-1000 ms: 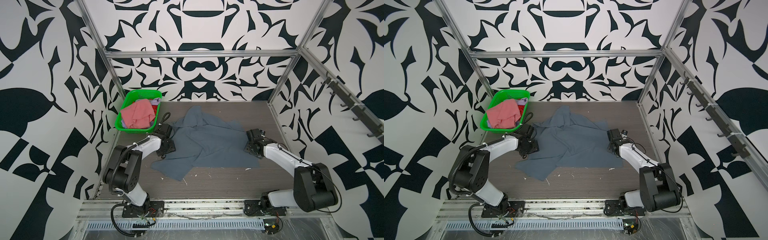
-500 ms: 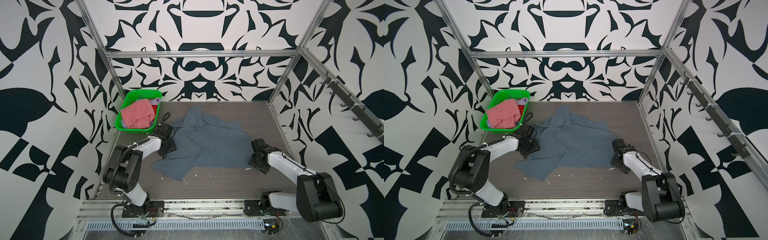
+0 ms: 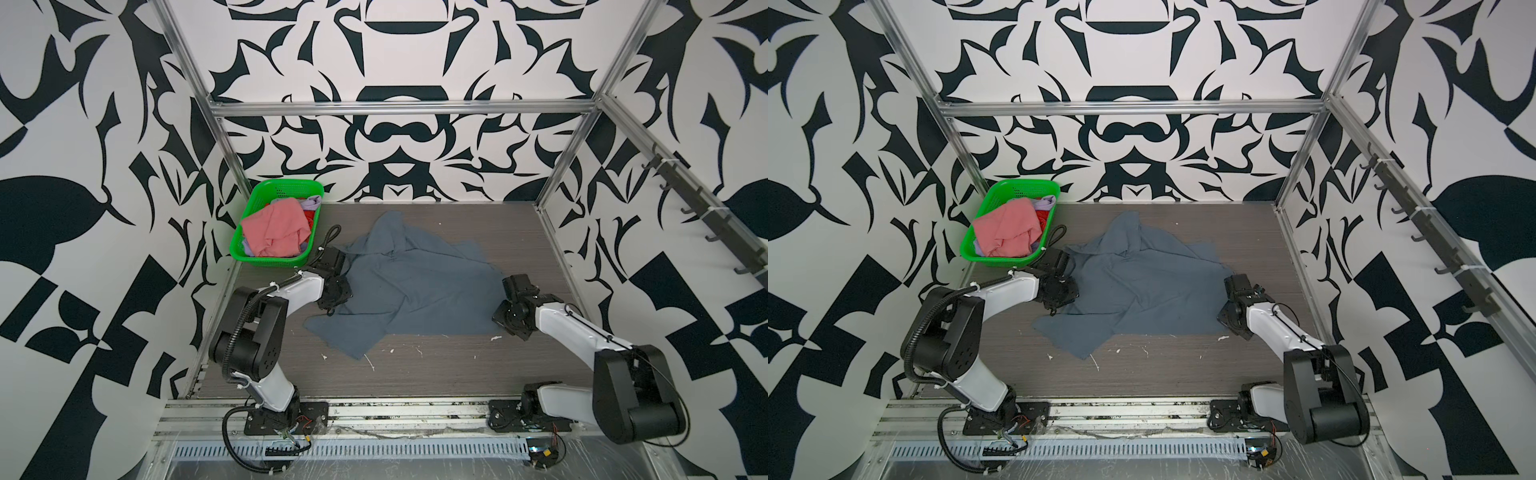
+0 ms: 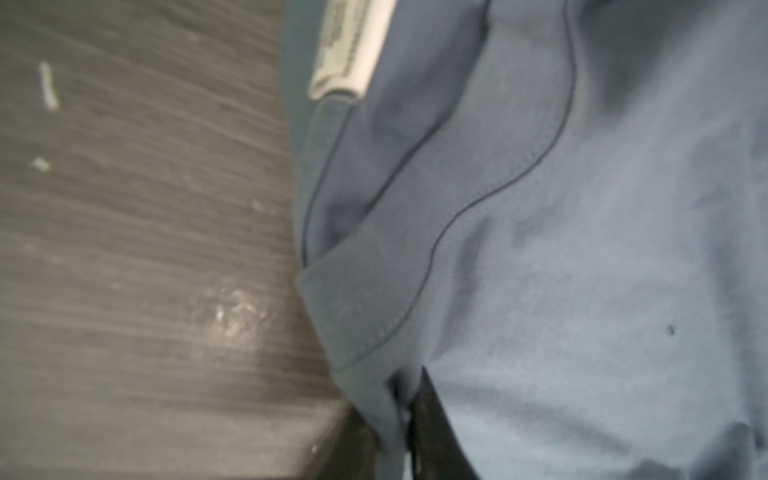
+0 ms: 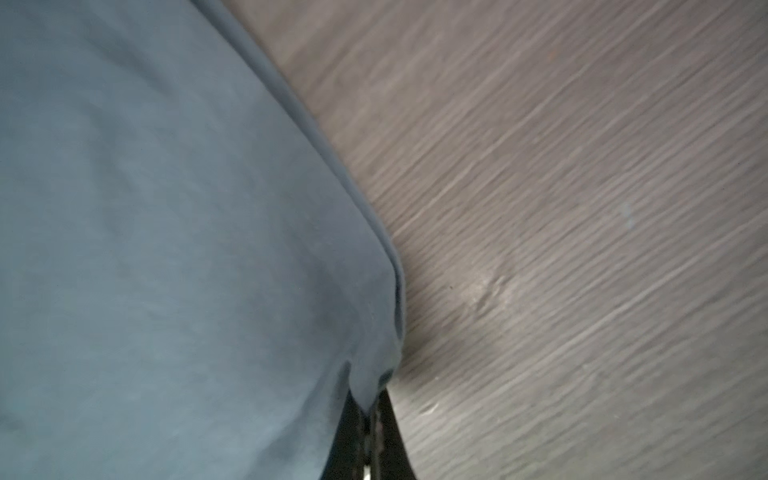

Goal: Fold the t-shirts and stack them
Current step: 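Grasp the shirt's nearer corners with both grippers and pull them toward the robot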

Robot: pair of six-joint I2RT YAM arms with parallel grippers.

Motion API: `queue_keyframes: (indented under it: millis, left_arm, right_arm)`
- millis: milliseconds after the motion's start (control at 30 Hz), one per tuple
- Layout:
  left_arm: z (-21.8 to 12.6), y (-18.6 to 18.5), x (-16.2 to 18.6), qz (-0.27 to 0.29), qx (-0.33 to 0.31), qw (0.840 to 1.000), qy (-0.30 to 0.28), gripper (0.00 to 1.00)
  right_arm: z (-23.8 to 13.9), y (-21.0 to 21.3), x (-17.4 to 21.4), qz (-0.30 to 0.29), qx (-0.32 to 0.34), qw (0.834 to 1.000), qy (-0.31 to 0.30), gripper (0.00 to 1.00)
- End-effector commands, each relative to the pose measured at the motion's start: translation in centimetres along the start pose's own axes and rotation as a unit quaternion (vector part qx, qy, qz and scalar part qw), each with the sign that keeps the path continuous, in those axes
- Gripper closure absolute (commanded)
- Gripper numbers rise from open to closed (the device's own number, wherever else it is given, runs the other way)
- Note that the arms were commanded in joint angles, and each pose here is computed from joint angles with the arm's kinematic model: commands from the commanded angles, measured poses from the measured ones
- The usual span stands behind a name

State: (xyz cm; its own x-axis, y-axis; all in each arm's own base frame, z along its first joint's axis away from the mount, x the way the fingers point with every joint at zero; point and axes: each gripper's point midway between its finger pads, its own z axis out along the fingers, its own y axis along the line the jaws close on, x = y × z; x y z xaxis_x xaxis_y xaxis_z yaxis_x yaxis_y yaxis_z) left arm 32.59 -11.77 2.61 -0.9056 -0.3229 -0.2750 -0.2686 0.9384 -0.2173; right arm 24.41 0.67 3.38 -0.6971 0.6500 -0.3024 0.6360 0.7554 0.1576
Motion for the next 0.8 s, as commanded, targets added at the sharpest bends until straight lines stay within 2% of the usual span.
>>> queue_keyframes:
  millis: [0, 67, 133, 167, 233, 300, 367, 467, 767]
  left_arm:
    - [-3.6, 0.8, -0.8, 0.007, -0.026, 0.999, -0.019, 0.89]
    - [-5.2, 0.5, -1.2, 0.016, -0.019, 0.999, -0.027, 0.89]
    - [-6.6, 0.0, -1.5, 0.027, -0.009, 0.999, -0.031, 0.82]
    - [-7.1, -0.1, -1.6, 0.031, -0.009, 0.999, -0.031, 0.74]
    - [-7.5, 0.3, -1.4, 0.045, -0.021, 0.999, -0.021, 0.49]
    - [-7.7, 2.3, -0.7, 0.044, -0.072, 0.996, -0.010, 0.36]
    - [-7.4, 4.1, 0.5, 0.038, -0.105, 0.994, 0.005, 0.32]
    - [-7.0, 6.0, 2.3, 0.010, -0.125, 0.992, 0.015, 0.32]
    - [-6.8, 9.8, 5.4, -0.117, -0.085, 0.989, 0.019, 0.38]
  right_arm:
    - [-3.7, 2.0, -3.1, 0.004, -0.045, 0.997, -0.060, 1.00]
    - [-4.6, 2.3, -3.6, -0.001, -0.053, 0.996, -0.070, 1.00]
    - [-4.8, 2.3, -3.6, -0.007, -0.051, 0.996, -0.068, 1.00]
    - [-4.6, 2.2, -3.5, -0.008, -0.047, 0.997, -0.063, 1.00]
    - [-3.9, 1.9, -3.1, -0.009, -0.037, 0.998, -0.054, 1.00]
    - [-3.1, 1.9, -2.5, -0.004, -0.038, 0.998, -0.042, 1.00]
    - [-2.7, 1.9, -2.2, -0.001, -0.043, 0.998, -0.037, 1.00]
    - [-2.4, 1.9, -2.0, -0.002, -0.042, 0.999, -0.034, 1.00]
    - [-2.0, 2.6, -2.2, -0.013, -0.048, 0.998, -0.030, 1.00]
